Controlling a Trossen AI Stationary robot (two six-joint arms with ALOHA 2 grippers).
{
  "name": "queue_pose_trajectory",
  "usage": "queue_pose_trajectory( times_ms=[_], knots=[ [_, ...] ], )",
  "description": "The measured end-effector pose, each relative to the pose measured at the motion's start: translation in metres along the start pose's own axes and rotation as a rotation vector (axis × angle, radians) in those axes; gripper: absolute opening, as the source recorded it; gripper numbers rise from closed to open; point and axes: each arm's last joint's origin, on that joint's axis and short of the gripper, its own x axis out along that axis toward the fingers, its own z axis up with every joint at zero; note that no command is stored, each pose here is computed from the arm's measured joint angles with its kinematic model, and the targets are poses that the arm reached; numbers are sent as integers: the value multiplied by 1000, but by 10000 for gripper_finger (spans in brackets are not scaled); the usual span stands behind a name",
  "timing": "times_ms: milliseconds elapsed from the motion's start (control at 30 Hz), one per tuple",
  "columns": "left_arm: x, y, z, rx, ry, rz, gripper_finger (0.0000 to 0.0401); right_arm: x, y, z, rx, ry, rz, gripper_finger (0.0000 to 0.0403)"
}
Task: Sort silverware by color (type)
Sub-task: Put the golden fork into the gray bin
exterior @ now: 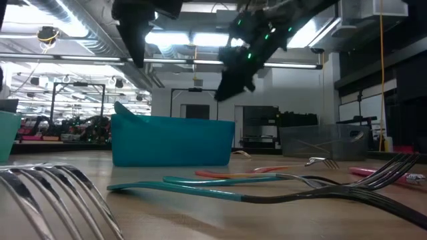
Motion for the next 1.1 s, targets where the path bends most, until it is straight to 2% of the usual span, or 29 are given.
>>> queue_pose_trajectory(
  times_ms=[267, 533, 1100],
  knots=[
    [9, 29, 11, 7, 14, 12, 85, 47, -14, -28, 27, 162, -15, 111],
    [16, 40, 22, -25, -23, -3, 85, 73, -15, -48, 35, 246, 9, 111],
    [17, 41, 25, -38, -34, -19, 85, 84, -16, -63, 41, 332, 1, 111]
  ],
)
